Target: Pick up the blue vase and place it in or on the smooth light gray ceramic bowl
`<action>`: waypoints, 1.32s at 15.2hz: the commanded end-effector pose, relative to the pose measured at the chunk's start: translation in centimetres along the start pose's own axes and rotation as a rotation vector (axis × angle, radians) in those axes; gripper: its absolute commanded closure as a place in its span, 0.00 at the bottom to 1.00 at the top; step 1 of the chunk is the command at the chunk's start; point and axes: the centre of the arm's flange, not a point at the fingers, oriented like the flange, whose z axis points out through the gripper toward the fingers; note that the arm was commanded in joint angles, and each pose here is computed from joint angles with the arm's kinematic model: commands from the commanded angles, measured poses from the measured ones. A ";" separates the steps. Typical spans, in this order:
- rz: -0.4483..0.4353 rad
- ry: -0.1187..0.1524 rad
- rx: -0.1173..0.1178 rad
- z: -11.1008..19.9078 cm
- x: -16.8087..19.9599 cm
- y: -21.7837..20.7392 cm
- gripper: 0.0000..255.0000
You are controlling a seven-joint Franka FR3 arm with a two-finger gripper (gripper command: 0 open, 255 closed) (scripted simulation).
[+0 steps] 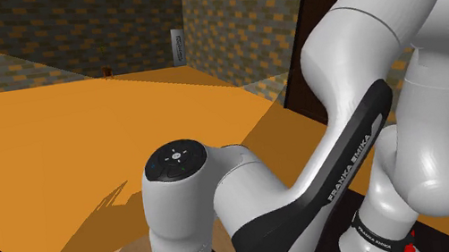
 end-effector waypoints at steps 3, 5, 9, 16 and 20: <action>0.000 0.000 0.000 0.0 0.0 0.0 1.00; 0.000 0.000 0.000 0.0 0.0 0.0 0.00; 0.000 0.000 0.000 0.0 0.0 0.0 0.00; 0.000 0.000 0.000 -5.0 0.0 0.0 0.00; 0.000 0.000 0.000 -5.0 0.0 0.0 0.00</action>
